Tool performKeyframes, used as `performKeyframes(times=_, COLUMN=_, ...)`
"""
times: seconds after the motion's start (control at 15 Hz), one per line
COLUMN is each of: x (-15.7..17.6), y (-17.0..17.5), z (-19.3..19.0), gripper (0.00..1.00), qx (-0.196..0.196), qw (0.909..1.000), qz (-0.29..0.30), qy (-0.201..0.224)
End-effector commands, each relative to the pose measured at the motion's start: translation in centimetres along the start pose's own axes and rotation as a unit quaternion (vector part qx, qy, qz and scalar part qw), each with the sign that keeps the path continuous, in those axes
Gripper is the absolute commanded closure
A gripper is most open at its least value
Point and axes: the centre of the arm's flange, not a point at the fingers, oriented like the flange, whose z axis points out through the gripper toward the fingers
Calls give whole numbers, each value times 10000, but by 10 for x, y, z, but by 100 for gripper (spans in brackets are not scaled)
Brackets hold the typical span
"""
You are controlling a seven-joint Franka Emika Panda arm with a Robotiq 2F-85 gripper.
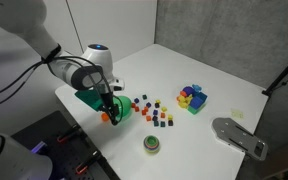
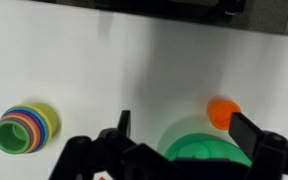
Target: Pick up the orange bowl and stack it into the stacked bowls on the right
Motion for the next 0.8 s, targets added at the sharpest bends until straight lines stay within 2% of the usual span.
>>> performKeyframes(times=0.0, x=17, y=-7, z=30, gripper=0, qx=94, qw=9999, qz=82, qy=8)
performKeyframes(times=0.4, x=23, y=-18, z=68, gripper=0, qx=187, qw=9998, qz=18, qy=-20)
performKeyframes(times=0.73, x=26, y=-34, z=92, gripper=0, qx=308, qw=9994, qz=-15, qy=178)
